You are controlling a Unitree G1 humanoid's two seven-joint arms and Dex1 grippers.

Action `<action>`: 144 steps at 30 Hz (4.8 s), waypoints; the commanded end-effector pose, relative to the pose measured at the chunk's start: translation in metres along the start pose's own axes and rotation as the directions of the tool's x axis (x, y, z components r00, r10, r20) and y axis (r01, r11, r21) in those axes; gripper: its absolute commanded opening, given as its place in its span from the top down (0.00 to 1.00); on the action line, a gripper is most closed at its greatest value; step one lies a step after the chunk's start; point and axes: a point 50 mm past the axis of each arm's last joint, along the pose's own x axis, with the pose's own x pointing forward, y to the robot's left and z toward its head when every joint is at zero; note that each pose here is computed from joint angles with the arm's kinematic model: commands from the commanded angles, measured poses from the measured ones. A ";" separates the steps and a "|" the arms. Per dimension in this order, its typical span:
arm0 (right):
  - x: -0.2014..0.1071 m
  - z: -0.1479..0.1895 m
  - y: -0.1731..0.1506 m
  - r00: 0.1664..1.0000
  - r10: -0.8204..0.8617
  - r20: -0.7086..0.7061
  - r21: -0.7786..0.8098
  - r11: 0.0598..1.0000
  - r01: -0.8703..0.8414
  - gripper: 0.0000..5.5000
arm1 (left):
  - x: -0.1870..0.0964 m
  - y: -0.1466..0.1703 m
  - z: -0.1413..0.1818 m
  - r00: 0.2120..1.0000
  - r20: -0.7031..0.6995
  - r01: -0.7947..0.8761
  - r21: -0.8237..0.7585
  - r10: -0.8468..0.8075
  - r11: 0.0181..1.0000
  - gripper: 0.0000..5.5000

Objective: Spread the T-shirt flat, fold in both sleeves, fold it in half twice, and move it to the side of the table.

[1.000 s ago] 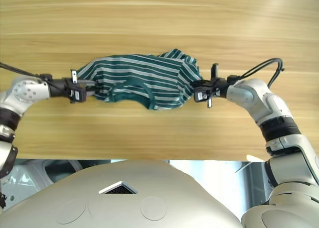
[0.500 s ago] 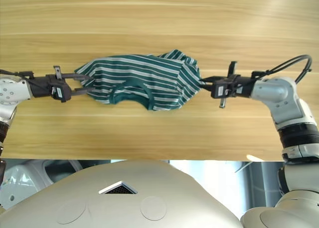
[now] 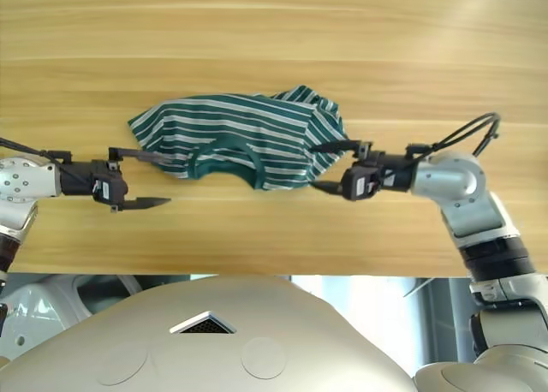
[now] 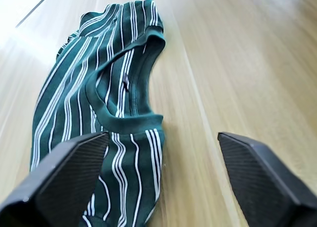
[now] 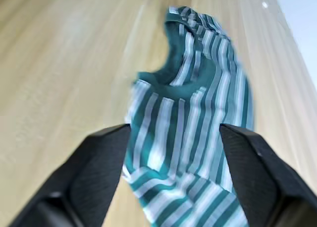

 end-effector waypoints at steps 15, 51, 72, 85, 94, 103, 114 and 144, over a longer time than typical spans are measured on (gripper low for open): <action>0.042 -0.011 0.033 0.992 0.075 -0.105 -0.084 0.993 -0.084 0.33 | 0.014 0.000 -0.030 0.981 -0.191 -0.003 0.129 0.028 0.992 0.09; 0.031 -0.037 0.021 0.966 0.000 -0.259 -0.106 0.994 -0.028 1.00 | 0.026 -0.004 -0.037 0.980 -0.200 0.012 0.146 0.017 0.989 1.00; -0.124 0.068 -0.093 0.809 -0.533 0.250 -0.212 0.785 0.583 1.00 | -0.093 0.095 0.137 0.640 0.638 -0.690 0.232 0.429 0.685 1.00; -0.072 -0.013 -0.193 0.773 -0.601 -0.202 -0.145 0.799 0.584 1.00 | -0.083 0.186 0.054 0.843 0.082 -0.538 0.175 0.532 0.825 1.00; -0.189 0.112 -0.283 -0.088 -0.941 0.328 -0.117 -0.133 0.984 1.00 | -0.265 0.222 0.213 -0.357 0.752 -0.914 -0.156 0.555 -0.375 1.00; -0.164 0.028 -0.218 0.199 -0.977 0.079 -0.313 0.165 0.935 1.00 | -0.129 0.168 0.073 0.542 0.359 -0.835 0.331 0.760 0.439 1.00; -0.103 0.035 -0.099 0.893 -0.450 0.023 -0.164 0.879 0.448 1.00 | -0.080 0.061 0.030 0.816 0.223 -0.558 0.062 0.534 0.827 1.00; -0.141 0.075 -0.323 0.003 -0.996 -0.089 -0.271 0.028 0.962 1.00 | -0.175 0.303 0.162 0.099 0.194 -0.986 0.155 0.976 0.069 1.00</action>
